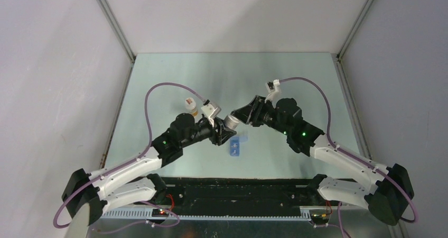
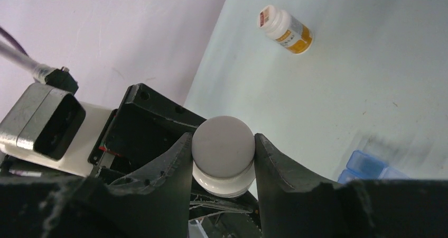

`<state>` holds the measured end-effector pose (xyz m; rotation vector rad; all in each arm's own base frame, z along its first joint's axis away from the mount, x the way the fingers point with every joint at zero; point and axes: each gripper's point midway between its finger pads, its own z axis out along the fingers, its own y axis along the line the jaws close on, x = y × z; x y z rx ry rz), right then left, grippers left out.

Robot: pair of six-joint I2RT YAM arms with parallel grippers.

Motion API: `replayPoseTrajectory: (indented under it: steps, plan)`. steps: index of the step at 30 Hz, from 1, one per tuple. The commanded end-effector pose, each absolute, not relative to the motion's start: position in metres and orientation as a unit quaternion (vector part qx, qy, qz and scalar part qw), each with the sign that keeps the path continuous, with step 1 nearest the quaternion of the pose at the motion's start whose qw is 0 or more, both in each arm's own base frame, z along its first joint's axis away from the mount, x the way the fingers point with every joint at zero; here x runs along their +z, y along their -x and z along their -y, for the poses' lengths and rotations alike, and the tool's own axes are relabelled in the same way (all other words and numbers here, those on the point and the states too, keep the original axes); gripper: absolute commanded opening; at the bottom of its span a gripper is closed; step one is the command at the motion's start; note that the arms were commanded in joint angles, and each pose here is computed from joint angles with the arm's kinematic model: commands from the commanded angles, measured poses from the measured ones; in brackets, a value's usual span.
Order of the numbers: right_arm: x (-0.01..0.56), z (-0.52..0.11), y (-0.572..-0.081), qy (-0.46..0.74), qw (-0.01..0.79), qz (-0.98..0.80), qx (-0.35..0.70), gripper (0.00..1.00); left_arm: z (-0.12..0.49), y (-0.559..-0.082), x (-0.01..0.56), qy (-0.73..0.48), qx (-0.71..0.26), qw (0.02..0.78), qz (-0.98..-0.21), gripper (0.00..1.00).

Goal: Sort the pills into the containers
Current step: Unscrew the lid of the pill bottle.

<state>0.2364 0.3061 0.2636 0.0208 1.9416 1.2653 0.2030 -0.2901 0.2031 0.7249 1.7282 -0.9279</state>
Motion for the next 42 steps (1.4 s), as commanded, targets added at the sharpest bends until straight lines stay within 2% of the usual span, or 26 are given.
replayPoseTrajectory:
  steps: [1, 8, 13, 19, 21, 22, 23, 24, 26, 28, 33, 36, 38, 41, 42]
  plan:
    - [0.313, -0.305, -0.232, 0.099, 0.471, -0.700, 0.528, 0.20, 0.295, -0.188, 0.228, -0.314, -0.429, 0.513, -0.674, 0.00]
    - [0.321, -0.289, -0.197, 0.297, 0.446, -0.607, 0.588, 0.16, 0.299, -0.162, 0.239, -0.350, -0.475, 0.501, -0.633, 0.00]
    - [0.324, -0.283, -0.191, 0.335, 0.436, -0.591, 0.591, 0.14, 0.303, -0.139, 0.243, -0.393, -0.509, 0.477, -0.599, 0.00]
    - [0.324, -0.282, -0.201, 0.336, 0.431, -0.603, 0.581, 0.16, 0.302, -0.137, 0.238, -0.402, -0.505, 0.471, -0.602, 0.00]
    - [0.321, -0.283, -0.208, 0.320, 0.429, -0.618, 0.576, 0.28, 0.301, -0.141, 0.238, -0.395, -0.498, 0.477, -0.607, 0.00]
    - [0.317, -0.284, -0.210, 0.306, 0.424, -0.630, 0.574, 0.42, 0.301, -0.143, 0.238, -0.392, -0.495, 0.480, -0.609, 0.00]
    - [0.316, -0.284, -0.219, 0.283, 0.437, -0.643, 0.562, 0.50, 0.300, -0.148, 0.238, -0.385, -0.489, 0.486, -0.614, 0.00]
    - [0.313, -0.285, -0.218, 0.270, 0.432, -0.655, 0.558, 0.69, 0.300, -0.152, 0.239, -0.379, -0.483, 0.492, -0.617, 0.00]
    - [0.310, -0.286, -0.227, 0.225, 0.446, -0.682, 0.535, 0.91, 0.299, -0.159, 0.238, -0.368, -0.471, 0.501, -0.626, 0.00]
    - [0.307, -0.286, -0.234, 0.179, 0.454, -0.703, 0.517, 0.99, 0.298, -0.166, 0.236, -0.358, -0.460, 0.506, -0.636, 0.00]
    - [0.299, -0.290, -0.240, 0.086, 0.421, -0.736, 0.524, 0.99, 0.296, -0.179, 0.231, -0.338, -0.439, 0.515, -0.654, 0.00]
    - [0.293, -0.293, -0.240, 0.056, 0.406, -0.748, 0.522, 0.96, 0.293, -0.186, 0.230, -0.323, -0.425, 0.525, -0.663, 0.00]
    - [0.294, -0.295, -0.236, 0.044, 0.398, -0.749, 0.527, 0.88, 0.291, -0.189, 0.230, -0.317, -0.420, 0.528, -0.667, 0.00]
    - [0.298, -0.299, -0.230, 0.037, 0.386, -0.747, 0.540, 0.66, 0.289, -0.192, 0.229, -0.310, -0.415, 0.531, -0.670, 0.00]
    - [0.300, -0.300, -0.229, 0.036, 0.388, -0.745, 0.541, 0.63, 0.289, -0.192, 0.229, -0.310, -0.415, 0.532, -0.670, 0.00]
